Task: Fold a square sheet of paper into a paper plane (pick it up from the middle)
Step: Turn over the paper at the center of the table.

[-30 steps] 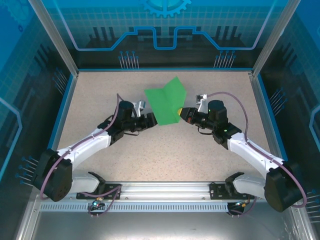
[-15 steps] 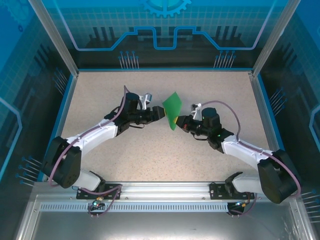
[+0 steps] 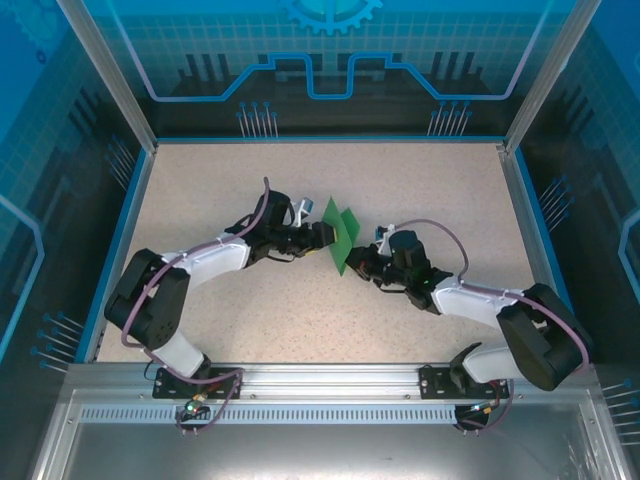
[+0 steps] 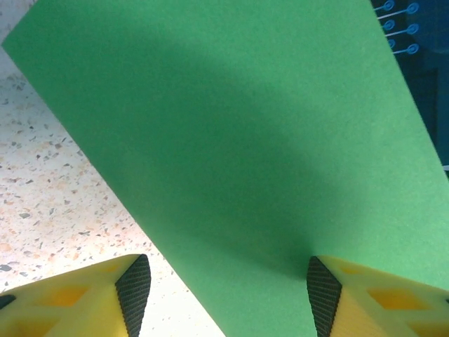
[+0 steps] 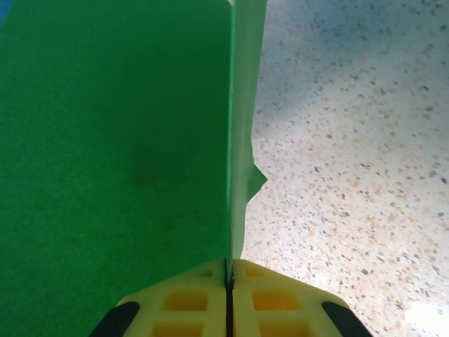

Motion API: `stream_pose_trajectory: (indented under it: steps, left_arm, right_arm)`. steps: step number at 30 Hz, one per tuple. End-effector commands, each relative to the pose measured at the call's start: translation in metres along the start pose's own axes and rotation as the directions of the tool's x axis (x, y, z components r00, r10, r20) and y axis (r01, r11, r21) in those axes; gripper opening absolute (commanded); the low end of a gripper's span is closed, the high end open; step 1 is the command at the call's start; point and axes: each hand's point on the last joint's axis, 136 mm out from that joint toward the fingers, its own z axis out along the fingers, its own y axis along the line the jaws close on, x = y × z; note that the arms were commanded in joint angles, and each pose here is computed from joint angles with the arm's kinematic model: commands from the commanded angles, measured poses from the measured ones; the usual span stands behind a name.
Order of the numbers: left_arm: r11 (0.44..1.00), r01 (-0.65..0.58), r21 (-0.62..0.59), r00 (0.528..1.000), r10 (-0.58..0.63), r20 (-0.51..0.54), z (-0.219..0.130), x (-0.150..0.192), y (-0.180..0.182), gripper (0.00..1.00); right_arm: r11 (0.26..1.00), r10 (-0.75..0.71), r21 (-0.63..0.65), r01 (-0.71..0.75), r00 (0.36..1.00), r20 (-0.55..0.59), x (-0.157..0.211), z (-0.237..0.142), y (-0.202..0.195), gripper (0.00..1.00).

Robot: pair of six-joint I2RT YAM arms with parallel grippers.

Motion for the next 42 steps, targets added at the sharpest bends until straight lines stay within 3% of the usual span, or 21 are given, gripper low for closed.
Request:
stream_pose_trajectory:
  steps: [1, 14, 27, 33, 37, 42]
  left_arm:
    - [0.998, -0.053, 0.036, 0.998, 0.054, -0.016, 0.005, -0.002, -0.009, 0.64]
    - [0.999, -0.033, 0.029, 0.995, 0.036, -0.091, 0.032, 0.008, 0.011, 0.63]
    - [0.999, -0.028, 0.037, 0.986, 0.034, -0.164, 0.061, 0.019, 0.017, 0.62]
    - [0.999, -0.028, 0.031, 0.983, 0.033, -0.183, 0.069, 0.023, 0.021, 0.62]
    - [0.999, -0.026, 0.028, 0.98, 0.031, -0.199, 0.074, 0.026, 0.025, 0.62]
    - [0.999, -0.027, 0.022, 0.977, 0.031, -0.212, 0.078, 0.03, 0.029, 0.61]
  right_arm:
    - [0.999, 0.023, 0.029, -0.023, 1.0, 0.013, 0.005, 0.006, -0.015, 0.08]
    - [0.984, 0.025, 0.174, -0.021, 0.999, -0.021, 0.033, 0.01, -0.065, 0.11]
    - [0.963, 0.003, 0.268, 0.007, 0.999, -0.036, 0.047, -0.005, -0.091, 0.17]
    - [0.951, -0.03, 0.306, 0.042, 0.999, -0.043, 0.049, -0.017, -0.096, 0.25]
    - [0.93, -0.062, 0.36, 0.081, 0.996, -0.063, 0.052, -0.028, -0.106, 0.36]
    - [0.908, -0.105, 0.399, 0.123, 0.992, -0.067, 0.05, -0.046, -0.112, 0.4]
